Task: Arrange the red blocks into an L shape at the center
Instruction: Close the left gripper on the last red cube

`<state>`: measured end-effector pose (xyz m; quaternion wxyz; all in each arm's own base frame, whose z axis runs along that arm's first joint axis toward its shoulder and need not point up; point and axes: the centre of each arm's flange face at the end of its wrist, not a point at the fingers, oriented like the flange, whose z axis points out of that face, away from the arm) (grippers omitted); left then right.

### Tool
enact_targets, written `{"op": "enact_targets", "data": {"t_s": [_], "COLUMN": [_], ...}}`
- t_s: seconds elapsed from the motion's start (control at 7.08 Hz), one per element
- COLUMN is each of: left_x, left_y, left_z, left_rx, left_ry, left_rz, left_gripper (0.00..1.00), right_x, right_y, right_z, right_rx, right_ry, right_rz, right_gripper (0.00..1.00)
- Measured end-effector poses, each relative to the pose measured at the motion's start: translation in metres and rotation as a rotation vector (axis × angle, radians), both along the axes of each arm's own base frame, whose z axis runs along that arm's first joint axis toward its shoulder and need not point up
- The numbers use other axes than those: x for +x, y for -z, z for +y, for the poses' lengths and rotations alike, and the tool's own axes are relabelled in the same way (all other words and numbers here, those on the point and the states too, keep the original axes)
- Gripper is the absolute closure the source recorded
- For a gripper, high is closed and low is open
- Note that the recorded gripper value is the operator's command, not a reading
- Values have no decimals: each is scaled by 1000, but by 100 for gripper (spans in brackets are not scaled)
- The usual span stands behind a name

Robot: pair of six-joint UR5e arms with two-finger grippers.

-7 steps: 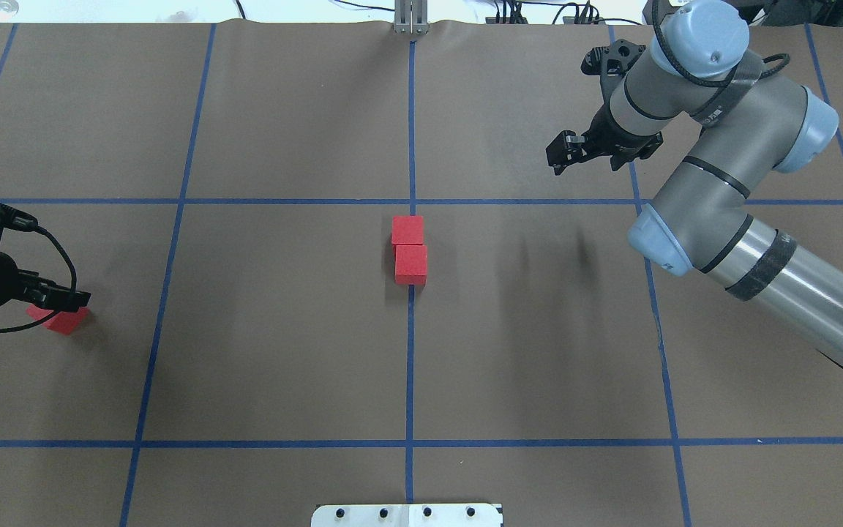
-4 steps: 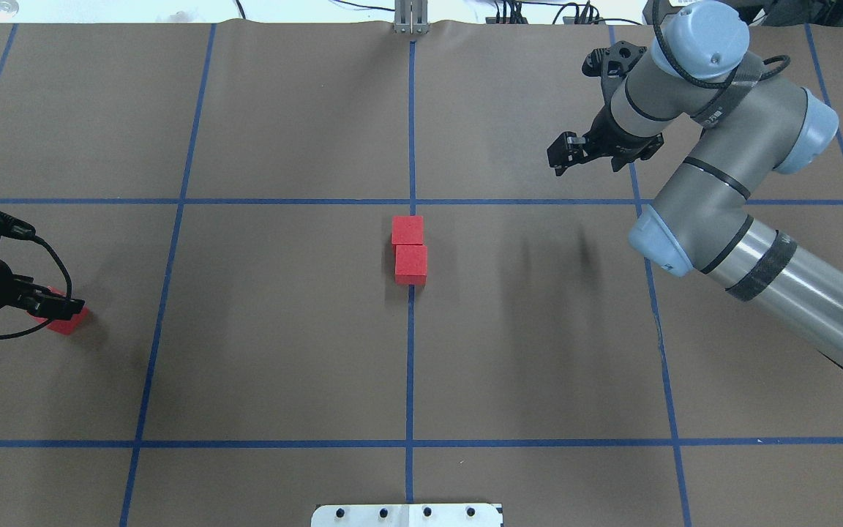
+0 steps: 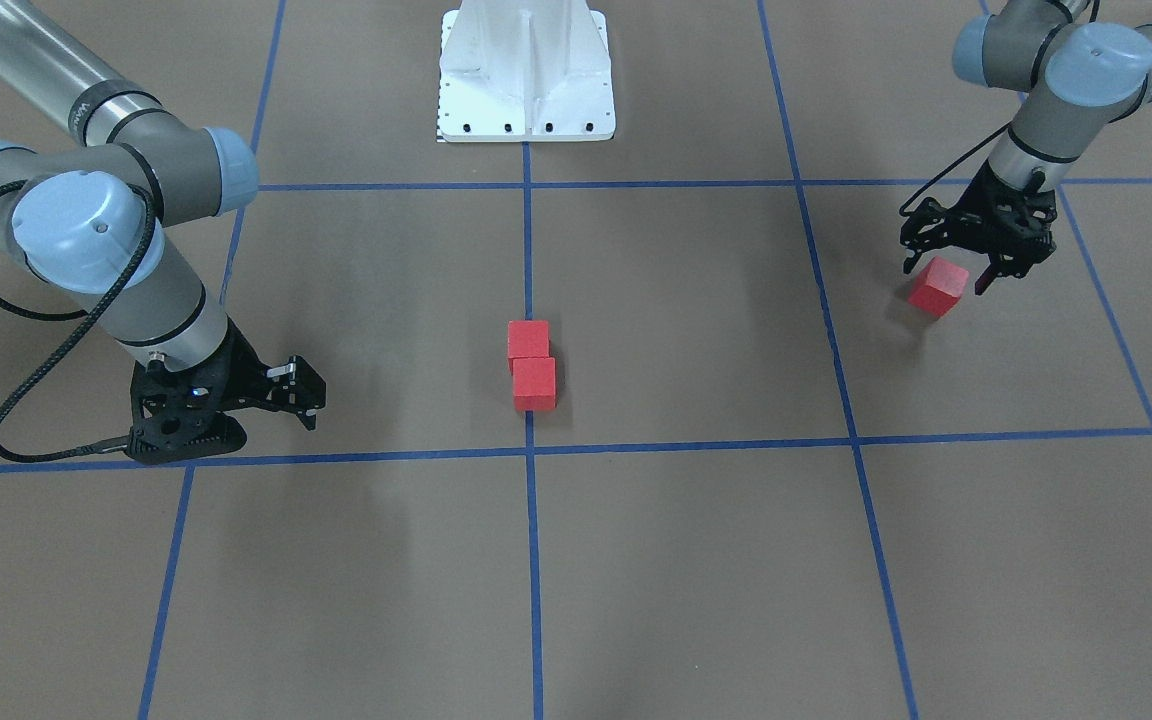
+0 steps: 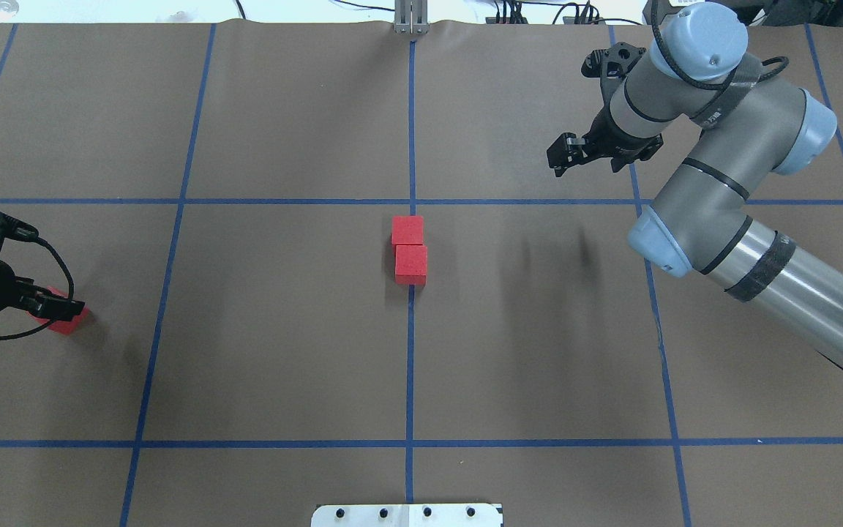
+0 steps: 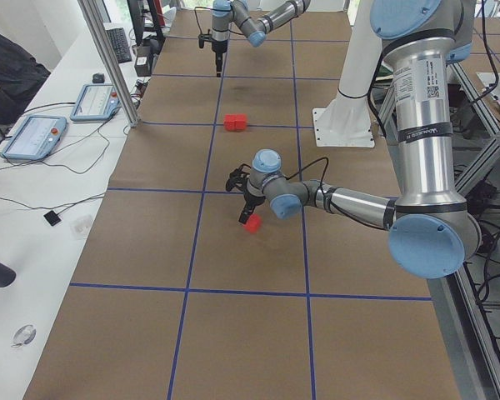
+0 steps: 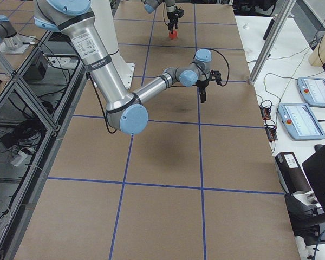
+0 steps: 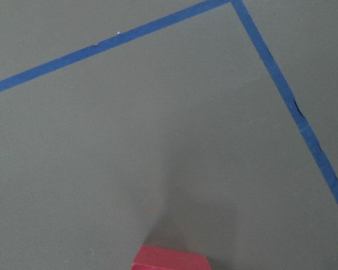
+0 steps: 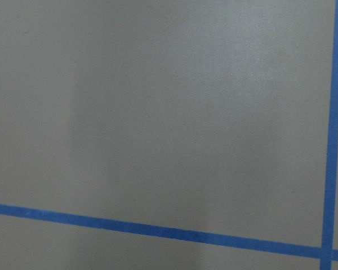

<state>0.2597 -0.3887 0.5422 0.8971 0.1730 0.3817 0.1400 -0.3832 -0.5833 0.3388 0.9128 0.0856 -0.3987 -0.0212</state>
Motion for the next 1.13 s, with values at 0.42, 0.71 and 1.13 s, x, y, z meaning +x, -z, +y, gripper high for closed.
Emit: {"op": "enact_targets", "data": {"t_s": [0.42,0.71,1.13], "left_x": [7,13,14], "left_y": [-10,-15,-17], "left_z": [-5,-10,-9], "left_rx": [-8,-13,-19], "left_ry": [0,-1,-5], "left_rz": [-15,-22,-21], "left_gripper": [0,0,0], "right_x": [-1,-1,-1], "right_y": [0,1,0], "right_z": [0,0,1], "right_rx": [-2,-3,-4], "right_ry": [-1,-3,-2], "right_rz": [-1,-4,-2], "right_gripper": [1,1,1]}}
